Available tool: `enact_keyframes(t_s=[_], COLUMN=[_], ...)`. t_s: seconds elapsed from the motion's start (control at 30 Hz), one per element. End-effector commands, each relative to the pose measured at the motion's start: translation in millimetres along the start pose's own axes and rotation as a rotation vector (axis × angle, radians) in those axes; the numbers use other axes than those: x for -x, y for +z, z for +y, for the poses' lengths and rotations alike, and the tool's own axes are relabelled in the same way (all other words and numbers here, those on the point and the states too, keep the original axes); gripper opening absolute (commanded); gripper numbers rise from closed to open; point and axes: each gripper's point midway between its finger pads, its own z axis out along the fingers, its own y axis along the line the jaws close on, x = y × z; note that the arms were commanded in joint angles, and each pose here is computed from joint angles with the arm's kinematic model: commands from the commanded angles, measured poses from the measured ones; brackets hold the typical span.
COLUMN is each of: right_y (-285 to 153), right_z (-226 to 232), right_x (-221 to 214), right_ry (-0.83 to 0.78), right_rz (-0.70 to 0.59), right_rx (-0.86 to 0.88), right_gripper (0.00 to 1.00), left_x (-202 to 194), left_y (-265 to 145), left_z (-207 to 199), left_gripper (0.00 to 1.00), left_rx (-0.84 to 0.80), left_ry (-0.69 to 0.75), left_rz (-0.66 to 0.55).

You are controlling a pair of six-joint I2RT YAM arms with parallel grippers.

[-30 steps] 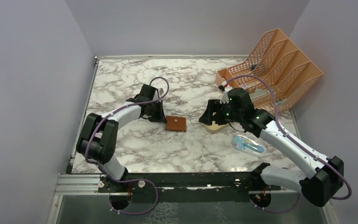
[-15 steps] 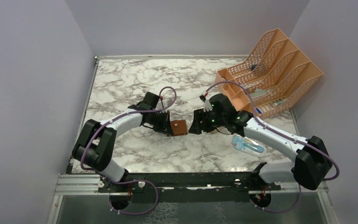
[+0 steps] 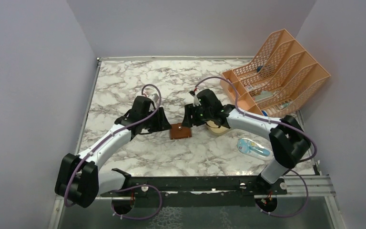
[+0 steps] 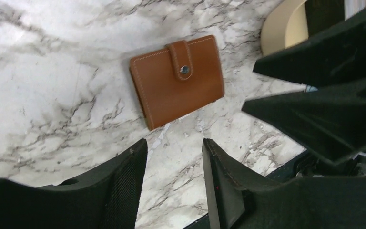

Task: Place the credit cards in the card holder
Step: Open the card holder at the center of the board.

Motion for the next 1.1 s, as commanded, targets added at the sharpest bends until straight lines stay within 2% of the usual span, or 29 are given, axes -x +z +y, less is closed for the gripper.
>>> enact_keyframes(t_s=[0.0, 0.23, 0.43, 0.6, 0.73, 0.9, 1.07], right_y=[27.4, 66.0, 78.1, 64.0, 45.4, 22.1, 0.4], right_z=[1.3, -12.6, -21.4, -14.5, -4.5, 6.3, 8.7], right_x=[31.9, 30.0, 2.0, -28.5, -54.4, -78.4, -58.6], right_ry=[-0.026, -0.072, -0.092, -0.062, 0.030, 0.058, 0.015], right_rz=[-0.061, -0.007, 0.081, 0.129, 0.158, 0.178, 0.133], right_rx=[-0.010, -0.041, -0.025, 0.052, 0.114, 0.095, -0.016], right_gripper=[0.53, 0.56, 0.56, 0.56, 0.55, 0.52, 0.50], left_x=[-4.5, -22.5, -35.6, -34.1, -31.7, -29.1, -16.6], left_y=[-3.1, -0.3, 5.3, 6.8, 9.6, 12.6, 8.9], left_z=[14.0, 17.6, 22.2, 17.3, 19.3, 30.7, 28.7], left_gripper=[0.50, 0.51, 0.50, 0.50, 0.49, 0.47, 0.47], left_rx=[0.042, -0.011, -0.026, -0.056, -0.059, -0.040, -0.094], left_ry=[-0.109, -0.174, -0.210, -0.222, -0.239, -0.258, -0.281], left_rz=[-0.078, -0.097, -0.077, -0.078, -0.070, -0.052, -0.056])
